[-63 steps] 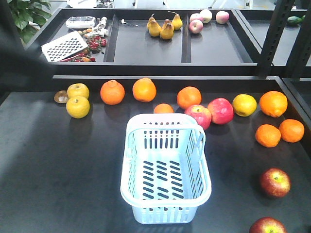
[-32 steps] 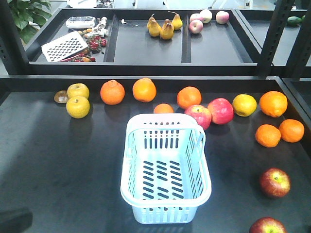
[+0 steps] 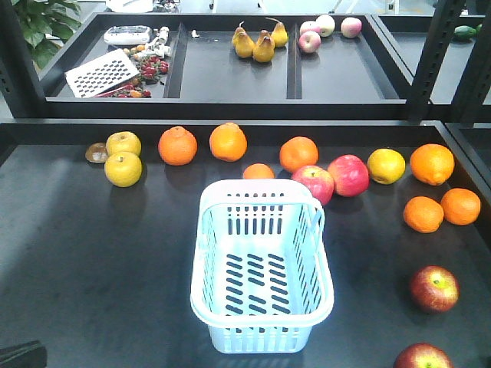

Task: Pick three apples into basket with both arms
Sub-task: 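Release the basket handle and withdraw the left gripper, then reach the right gripper down and grasp the red apple nearest it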

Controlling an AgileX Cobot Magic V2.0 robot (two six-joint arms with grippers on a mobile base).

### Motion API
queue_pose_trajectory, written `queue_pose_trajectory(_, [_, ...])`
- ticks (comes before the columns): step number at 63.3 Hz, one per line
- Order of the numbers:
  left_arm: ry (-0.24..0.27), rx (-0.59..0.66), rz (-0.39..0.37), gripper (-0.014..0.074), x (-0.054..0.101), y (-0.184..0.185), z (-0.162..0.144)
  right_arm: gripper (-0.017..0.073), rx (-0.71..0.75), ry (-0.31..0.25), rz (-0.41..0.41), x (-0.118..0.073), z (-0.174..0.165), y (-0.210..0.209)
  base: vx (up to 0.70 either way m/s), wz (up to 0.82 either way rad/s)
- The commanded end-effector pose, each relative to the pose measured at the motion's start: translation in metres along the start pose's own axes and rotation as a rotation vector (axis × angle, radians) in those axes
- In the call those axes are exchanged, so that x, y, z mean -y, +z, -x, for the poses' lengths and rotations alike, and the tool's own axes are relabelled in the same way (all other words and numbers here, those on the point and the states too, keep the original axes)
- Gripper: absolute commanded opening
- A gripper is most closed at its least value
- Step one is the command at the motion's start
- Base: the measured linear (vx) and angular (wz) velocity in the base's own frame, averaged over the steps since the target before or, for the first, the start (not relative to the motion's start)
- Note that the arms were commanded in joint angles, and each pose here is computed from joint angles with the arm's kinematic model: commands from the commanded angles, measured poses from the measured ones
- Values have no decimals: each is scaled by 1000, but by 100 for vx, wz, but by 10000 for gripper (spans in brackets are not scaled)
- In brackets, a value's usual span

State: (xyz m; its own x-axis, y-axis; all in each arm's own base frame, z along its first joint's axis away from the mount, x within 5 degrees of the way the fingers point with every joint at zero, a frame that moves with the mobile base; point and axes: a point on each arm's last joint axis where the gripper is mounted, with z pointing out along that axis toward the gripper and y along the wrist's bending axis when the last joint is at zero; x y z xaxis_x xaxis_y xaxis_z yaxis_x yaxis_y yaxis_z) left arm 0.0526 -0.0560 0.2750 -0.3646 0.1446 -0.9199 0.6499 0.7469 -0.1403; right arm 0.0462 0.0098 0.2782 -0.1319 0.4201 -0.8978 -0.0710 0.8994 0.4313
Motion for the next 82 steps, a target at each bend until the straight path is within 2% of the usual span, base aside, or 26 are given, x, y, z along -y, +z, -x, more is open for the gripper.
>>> queue_pose_trajectory(1, [-30, 79, 12, -8, 0, -2, 13, -3, -140, -98, -51, -15, 31, 6, 0, 0])
queue_pose_trajectory(9, [-30, 79, 12, -8, 0, -2, 13, 32, -442, -240, -142, -18, 47, 31, 0, 0])
queue_pose_trajectory(11, [-30, 79, 12, -8, 0, -2, 13, 55, -484, -258, -149, -18, 49, 37, 0, 0])
queue_pose_trajectory(15, [-30, 78, 11, -8, 0, -2, 13, 127, -557, -302, -149, -17, 49, 52, 0, 0])
queue_pose_trajectory(20, [-30, 74, 9, -8, 0, -2, 12, 267, -610, -361, -142, -13, 45, 69, 0, 0])
queue_pose_trajectory(29, [-30, 75, 9, -8, 0, -2, 12, 573, -767, -324, -160, -6, 30, 94, 0, 0])
queue_pose_trajectory(35, [-30, 75, 9, -8, 0, -2, 12, 732, -898, -303, -188, 3, 15, 114, 0, 0])
queue_pose_trajectory(54, [-29, 70, 7, -8, 0, -2, 12, 699, -1139, -275, -254, 28, -24, 158, 0, 0])
queue_pose_trajectory(82, [-29, 66, 4, -8, 0, -2, 12, 669, -1323, -227, -323, 57, -74, 193, 0, 0])
